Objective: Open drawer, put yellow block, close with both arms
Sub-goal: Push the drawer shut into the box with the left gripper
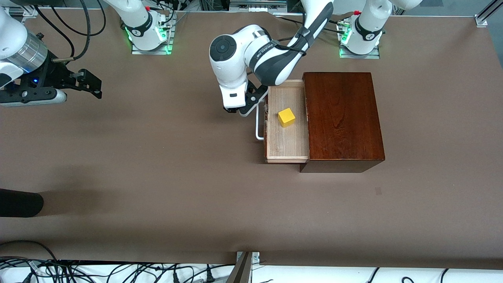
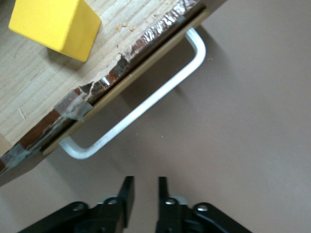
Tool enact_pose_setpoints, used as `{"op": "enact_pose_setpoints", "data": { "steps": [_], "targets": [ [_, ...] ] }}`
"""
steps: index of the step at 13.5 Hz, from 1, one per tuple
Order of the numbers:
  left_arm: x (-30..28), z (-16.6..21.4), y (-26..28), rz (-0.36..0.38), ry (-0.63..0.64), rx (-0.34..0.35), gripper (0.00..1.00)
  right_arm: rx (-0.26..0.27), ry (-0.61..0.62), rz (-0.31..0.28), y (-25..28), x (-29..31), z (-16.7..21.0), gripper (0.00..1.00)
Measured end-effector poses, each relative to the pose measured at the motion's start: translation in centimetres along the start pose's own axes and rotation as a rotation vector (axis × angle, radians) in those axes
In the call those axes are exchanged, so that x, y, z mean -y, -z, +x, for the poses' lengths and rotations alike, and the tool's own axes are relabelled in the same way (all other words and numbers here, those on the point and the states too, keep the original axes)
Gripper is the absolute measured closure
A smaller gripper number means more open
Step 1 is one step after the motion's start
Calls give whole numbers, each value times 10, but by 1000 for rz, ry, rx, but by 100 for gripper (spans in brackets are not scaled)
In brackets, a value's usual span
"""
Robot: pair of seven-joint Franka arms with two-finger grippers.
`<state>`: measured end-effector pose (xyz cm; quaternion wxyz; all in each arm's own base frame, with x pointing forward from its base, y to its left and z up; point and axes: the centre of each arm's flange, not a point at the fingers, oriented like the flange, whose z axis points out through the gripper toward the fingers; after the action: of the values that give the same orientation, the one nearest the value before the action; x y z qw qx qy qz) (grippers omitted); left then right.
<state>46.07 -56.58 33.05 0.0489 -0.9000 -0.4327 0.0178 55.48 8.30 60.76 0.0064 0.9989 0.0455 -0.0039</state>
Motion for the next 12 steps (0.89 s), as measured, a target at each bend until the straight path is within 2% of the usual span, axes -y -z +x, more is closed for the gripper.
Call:
{"op": "enact_pose_setpoints", "data": {
  "steps": [2, 6, 12],
  "targets": [
    [-3, 12, -19, 29, 18, -6, 99, 15, 0, -1, -1, 0, -2, 0],
    [-9, 43, -30, 41, 62, -15, 99, 36, 0, -2, -3, 0, -4, 0],
    [-10, 50, -30, 39, 50, -7, 99, 66, -15, -5, -8, 0, -5, 0]
  ]
}}
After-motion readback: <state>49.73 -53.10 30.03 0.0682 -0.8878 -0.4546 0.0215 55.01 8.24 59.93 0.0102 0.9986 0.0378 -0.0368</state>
